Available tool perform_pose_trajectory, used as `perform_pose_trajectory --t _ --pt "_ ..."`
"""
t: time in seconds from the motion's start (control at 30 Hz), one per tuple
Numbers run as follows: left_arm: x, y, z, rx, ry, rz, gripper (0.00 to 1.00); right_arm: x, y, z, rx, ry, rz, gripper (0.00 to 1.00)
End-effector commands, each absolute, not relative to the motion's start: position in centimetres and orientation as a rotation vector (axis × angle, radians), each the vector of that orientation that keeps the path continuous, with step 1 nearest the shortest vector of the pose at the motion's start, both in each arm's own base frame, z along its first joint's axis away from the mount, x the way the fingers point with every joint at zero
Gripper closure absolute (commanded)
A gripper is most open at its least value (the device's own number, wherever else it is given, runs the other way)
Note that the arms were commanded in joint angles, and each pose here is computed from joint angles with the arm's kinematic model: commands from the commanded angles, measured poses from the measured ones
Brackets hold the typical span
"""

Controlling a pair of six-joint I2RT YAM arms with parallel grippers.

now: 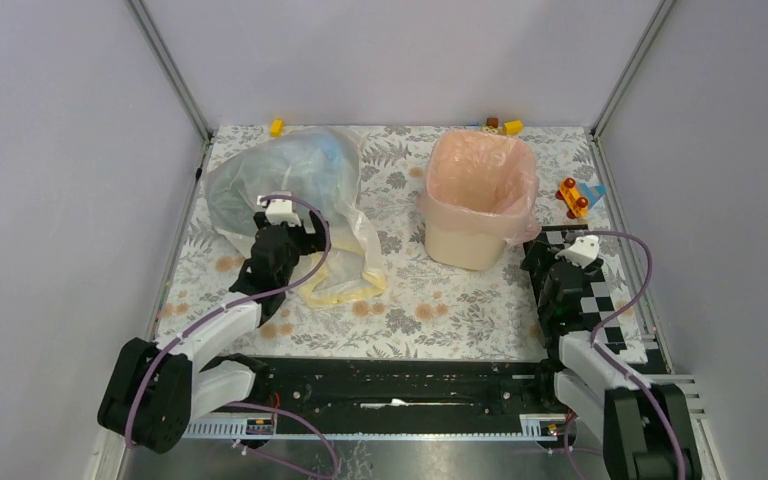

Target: Put the trash bags into the trash bin

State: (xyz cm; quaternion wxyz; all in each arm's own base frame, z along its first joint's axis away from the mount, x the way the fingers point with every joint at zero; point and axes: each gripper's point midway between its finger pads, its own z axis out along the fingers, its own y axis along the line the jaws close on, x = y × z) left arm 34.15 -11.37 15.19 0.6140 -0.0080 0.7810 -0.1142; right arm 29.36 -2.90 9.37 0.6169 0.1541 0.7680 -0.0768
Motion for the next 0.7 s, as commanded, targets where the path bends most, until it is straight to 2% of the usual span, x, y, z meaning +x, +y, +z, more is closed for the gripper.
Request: perform_pose_trajectory --t 0.0,0.37,0.47,0.67 --pt "36.0 -7.9 15.6 -0.078 1.738 -0.150 0.01 31.2 -4.2 12.1 0.398 1.551 -0.115 0.00" --pt "37.1 -3.7 14.2 -0.086 1.702 0.007 0.01 34.7 -3.2 8.1 0.273 1.637 -0.139 0.00" --pt "36.6 -2.6 12.6 -0.069 1.647 0.019 0.01 37.0 -2.9 7.3 0.247 1.721 -0.151 0.00" --pt "38.2 -1.8 11.1 -0.042 1.679 0.037 0.01 36.9 -3.0 7.1 0.255 1.738 -0.152 0.00"
